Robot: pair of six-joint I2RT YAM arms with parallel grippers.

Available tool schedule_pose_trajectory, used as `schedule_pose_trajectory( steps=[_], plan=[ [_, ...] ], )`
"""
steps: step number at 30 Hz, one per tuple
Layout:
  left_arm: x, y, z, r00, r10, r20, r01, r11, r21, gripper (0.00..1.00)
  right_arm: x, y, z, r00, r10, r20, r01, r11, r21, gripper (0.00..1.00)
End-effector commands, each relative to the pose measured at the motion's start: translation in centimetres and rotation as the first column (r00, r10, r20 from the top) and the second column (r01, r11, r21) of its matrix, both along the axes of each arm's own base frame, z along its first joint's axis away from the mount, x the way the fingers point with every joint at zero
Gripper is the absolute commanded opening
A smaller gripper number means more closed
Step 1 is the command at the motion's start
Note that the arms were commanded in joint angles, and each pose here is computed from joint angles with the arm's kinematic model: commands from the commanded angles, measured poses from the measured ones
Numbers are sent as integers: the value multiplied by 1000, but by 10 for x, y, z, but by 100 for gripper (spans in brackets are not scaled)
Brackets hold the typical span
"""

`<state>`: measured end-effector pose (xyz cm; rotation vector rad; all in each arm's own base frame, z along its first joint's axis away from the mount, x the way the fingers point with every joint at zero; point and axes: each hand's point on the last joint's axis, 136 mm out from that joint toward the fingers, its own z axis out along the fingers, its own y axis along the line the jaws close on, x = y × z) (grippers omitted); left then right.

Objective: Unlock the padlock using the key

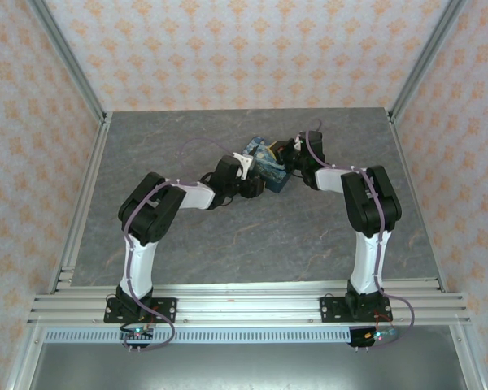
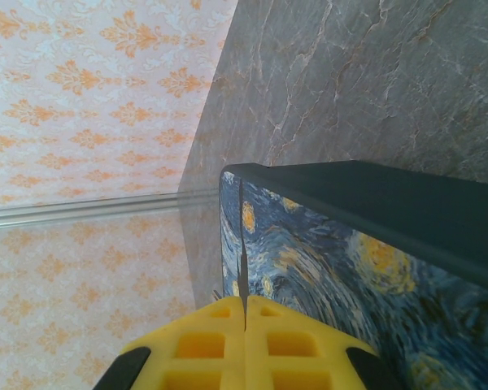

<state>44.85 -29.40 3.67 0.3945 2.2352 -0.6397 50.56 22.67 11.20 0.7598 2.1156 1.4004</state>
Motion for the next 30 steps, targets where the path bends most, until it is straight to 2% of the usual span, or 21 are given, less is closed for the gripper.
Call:
schedule_pose_trajectory(
  steps=[1,7,16,21,25,30],
  plan=[
    [0,-12,-5,999,-41,10,41,998,45,64,-6,-4,-35,997,1,-72,-4,999,-46,0],
    [1,-28,-6,998,-64,5,64,997,54,64,-10,-4,-42,996,4,-85,-8,999,-51,0],
    [6,-31,-5,999,-34,3,34,999,20,65,-13,-5,-47,995,9,-95,-14,999,-51,0],
    [5,-47,6,999,-49,-10,47,993,-105,65,-13,-5,-49,995,11,-98,-16,999,-51,0],
    [1,-58,20,998,-60,-16,54,968,-244,63,-14,-4,-50,995,15,-102,-21,998,-52,0],
    [-5,-62,30,997,-68,-26,55,939,-339,62,-15,-4,-52,994,16,-106,-22,998,-55,0]
  ],
)
